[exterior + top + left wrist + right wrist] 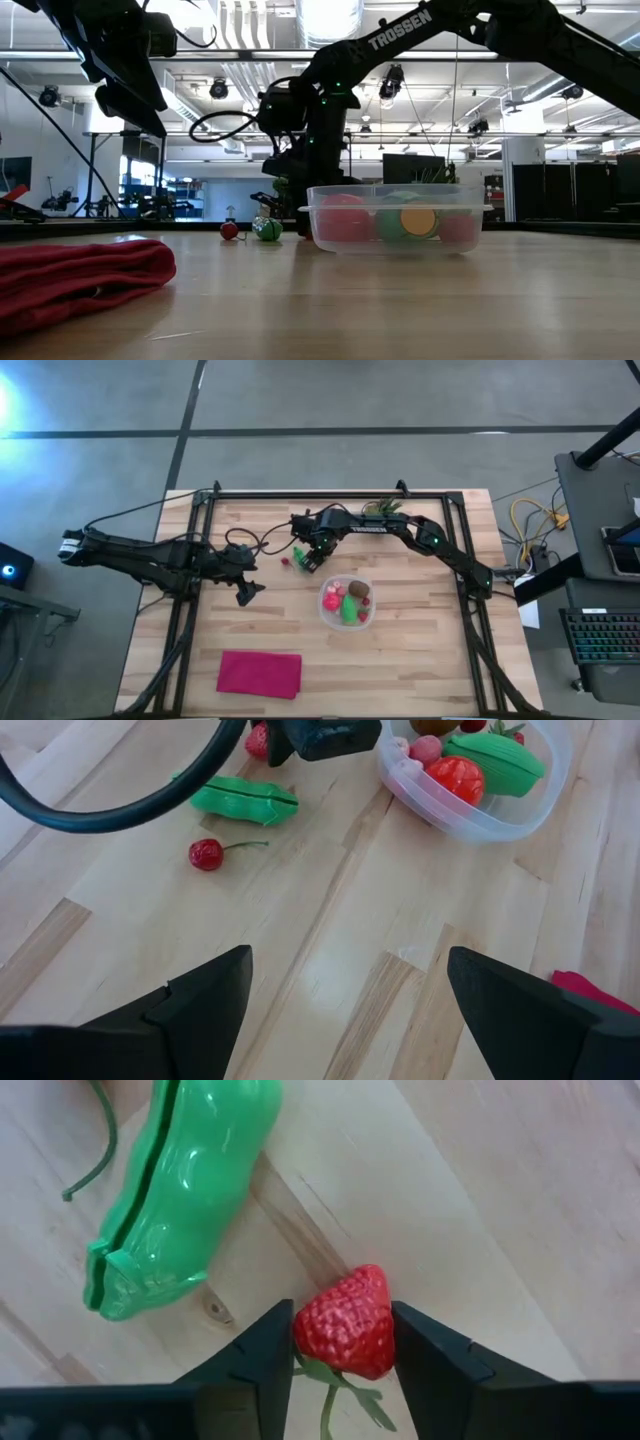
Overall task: Pick and placing Produce into tupperware
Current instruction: Put the strawberry into the transparent container
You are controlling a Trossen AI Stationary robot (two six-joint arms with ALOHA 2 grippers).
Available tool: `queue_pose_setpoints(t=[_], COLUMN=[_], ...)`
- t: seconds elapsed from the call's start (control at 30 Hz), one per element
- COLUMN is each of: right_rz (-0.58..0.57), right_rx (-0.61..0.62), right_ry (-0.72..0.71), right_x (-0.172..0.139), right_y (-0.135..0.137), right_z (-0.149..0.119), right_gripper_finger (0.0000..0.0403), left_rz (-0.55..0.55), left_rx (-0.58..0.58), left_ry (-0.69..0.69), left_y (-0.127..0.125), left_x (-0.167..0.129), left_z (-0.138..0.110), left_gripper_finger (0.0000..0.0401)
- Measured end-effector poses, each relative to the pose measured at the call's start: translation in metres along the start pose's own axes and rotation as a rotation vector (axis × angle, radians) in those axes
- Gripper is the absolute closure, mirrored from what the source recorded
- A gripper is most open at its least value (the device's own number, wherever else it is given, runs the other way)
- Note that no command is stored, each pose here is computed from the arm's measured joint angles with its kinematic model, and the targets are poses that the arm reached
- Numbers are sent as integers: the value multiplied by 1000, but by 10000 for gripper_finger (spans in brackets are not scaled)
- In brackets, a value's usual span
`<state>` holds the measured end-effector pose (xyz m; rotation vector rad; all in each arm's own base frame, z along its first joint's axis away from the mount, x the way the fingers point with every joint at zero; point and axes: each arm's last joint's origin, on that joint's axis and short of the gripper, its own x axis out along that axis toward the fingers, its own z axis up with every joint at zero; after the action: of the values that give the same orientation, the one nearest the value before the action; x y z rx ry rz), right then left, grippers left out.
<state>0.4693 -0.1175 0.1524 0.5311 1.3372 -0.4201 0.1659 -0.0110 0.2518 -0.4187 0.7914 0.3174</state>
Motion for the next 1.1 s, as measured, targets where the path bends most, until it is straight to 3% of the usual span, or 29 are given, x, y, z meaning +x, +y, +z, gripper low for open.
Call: queue_pose_setpoints(t=[0.2,0.33,0.53,0.63,0.77,1.1], right_rz=[89,112,217,219,200,135], right_rx=[-63,-124,-210,-219,-238,-340], right_ry=[4,-1,14,21,85,333], right_x=[-24,-73,-162,-186,-186,-121], right_y=[4,4,3,-1,1,33], right_z=[-1,-11,-49,-66,-82,-129], right_gripper_finger=[257,257,252,252,249,239], left_rz=[0,0,0,0,0,0], left_rx=[0,-19,-23,-23,-16,-23], left_ry=[0,0,0,0,0,-1], left_y=[0,0,0,0,0,0], left_x=[0,0,0,0,0,0], left_z=[0,0,0,0,0,0], left_gripper_finger=[79,79,79,79,79,79])
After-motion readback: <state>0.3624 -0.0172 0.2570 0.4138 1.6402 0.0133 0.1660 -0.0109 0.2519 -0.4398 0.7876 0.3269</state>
